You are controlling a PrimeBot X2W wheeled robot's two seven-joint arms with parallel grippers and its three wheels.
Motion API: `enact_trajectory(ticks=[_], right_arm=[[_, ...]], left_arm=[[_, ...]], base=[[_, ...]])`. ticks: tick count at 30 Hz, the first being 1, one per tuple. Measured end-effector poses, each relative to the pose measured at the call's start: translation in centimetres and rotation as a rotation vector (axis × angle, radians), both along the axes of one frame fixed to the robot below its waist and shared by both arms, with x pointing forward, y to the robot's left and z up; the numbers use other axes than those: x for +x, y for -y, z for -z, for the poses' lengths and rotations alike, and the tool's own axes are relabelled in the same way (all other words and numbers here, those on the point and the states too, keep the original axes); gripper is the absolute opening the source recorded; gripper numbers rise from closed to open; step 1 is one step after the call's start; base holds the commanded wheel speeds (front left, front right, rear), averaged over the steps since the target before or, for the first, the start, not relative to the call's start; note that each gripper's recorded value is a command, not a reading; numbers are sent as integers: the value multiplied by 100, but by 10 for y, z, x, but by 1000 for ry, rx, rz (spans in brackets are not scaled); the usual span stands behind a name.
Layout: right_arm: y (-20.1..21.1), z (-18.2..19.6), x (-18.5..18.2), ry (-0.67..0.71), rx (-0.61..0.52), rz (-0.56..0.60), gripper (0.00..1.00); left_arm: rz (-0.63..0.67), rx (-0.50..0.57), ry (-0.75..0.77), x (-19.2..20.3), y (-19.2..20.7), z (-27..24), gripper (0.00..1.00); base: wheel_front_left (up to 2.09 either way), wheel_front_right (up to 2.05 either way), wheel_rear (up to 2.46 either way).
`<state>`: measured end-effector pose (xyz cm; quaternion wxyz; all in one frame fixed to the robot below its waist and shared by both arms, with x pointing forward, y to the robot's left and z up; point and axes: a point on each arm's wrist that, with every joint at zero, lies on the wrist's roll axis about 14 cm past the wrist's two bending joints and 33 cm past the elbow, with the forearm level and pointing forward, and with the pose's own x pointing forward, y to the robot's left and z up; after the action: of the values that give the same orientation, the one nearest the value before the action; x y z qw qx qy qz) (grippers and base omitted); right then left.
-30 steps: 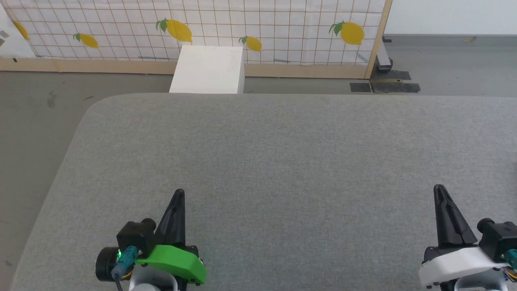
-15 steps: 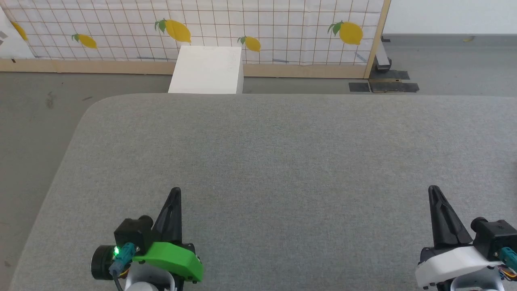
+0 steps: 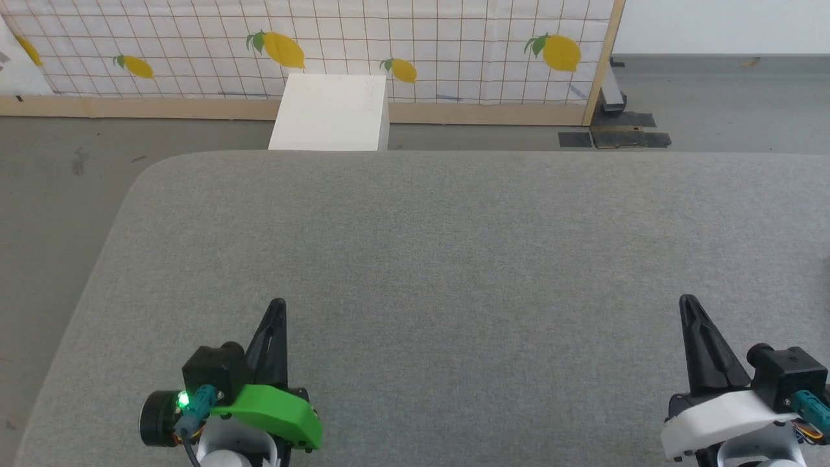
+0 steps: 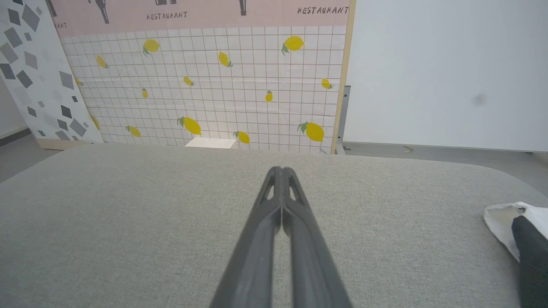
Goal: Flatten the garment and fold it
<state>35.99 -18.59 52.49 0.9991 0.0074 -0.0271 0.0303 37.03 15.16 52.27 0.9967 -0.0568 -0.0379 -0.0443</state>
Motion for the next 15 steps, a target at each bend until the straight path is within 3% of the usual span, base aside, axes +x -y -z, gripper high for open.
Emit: enact_trajectory(ticks=[15], right_arm=[[-4,1,2,-13,-8,-13,0]], left_arm=[[-13,24,-8,2,-4,-3,0]], base=[[0,0,0]])
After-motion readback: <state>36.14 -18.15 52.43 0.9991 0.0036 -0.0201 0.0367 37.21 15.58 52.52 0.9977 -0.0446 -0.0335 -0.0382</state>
